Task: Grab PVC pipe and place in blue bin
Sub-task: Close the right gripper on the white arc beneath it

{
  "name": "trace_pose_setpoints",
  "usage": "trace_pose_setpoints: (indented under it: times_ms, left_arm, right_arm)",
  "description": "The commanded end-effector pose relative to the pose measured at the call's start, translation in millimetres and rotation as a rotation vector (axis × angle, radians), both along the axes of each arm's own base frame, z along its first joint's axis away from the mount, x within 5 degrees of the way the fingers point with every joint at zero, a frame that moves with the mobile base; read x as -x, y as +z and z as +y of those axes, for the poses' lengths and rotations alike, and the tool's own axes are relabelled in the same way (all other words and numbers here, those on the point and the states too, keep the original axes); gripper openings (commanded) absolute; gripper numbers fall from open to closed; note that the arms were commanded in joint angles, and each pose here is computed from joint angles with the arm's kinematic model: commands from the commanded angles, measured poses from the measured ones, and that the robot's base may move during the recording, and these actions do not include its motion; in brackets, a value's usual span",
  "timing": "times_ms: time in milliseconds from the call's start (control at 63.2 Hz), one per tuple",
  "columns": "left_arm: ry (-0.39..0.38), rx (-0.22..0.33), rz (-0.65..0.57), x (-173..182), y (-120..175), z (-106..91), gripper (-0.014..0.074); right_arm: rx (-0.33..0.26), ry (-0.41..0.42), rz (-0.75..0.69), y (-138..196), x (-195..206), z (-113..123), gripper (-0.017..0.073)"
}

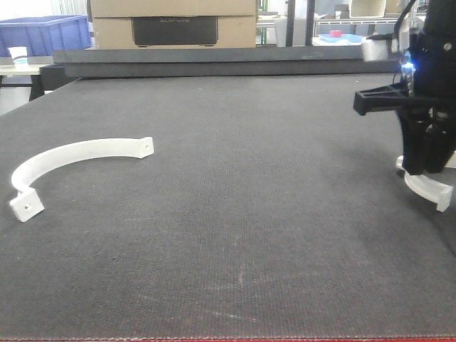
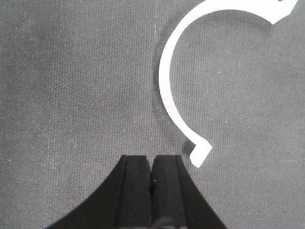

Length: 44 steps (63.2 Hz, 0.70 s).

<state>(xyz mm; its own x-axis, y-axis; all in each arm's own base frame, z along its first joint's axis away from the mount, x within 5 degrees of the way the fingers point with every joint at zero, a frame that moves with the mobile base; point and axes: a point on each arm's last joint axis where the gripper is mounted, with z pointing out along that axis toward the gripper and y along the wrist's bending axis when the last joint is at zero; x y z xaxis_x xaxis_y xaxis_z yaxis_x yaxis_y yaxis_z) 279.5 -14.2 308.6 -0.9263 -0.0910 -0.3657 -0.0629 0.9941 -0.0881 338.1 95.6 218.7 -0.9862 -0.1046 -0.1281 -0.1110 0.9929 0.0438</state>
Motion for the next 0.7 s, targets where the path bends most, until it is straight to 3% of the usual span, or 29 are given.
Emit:
trace_pose_setpoints:
  times_ms: [0,79,459,570,681]
  left_arm:
    - [0.003,0.009,-0.017,-1.3,2.8,0.0,-0.0111]
    - [0.003,0.009,-0.017,-1.3,2.8,0.0,-0.0111]
    - [0.003,0.009,-0.017,-1.3,2.8,0.0,-0.0111]
    - [0.004,0.011,-0.016,-1.3,2.8,-0.1,-0.0111]
    - [0.003,0.013,-0.007,-0.5,2.5,-0.3,-0.0111]
  right_arm:
    - [-0.005,-0.003,-0.006,-0.8,-2.6,0.7,0.0206]
    - [-0.002,-0.007,0.007,-6.2,-4.1,1.1,0.0260]
    - [0.004,-0.013,0.028,-21.2,-9.3,2.5,0.0242]
    - [0.005,-0.013,0.031,-21.2,-9.1,2.5,0.0108]
    - [0.008,-0.012,0.044,-19.8,-7.1,1.9,-0.0167]
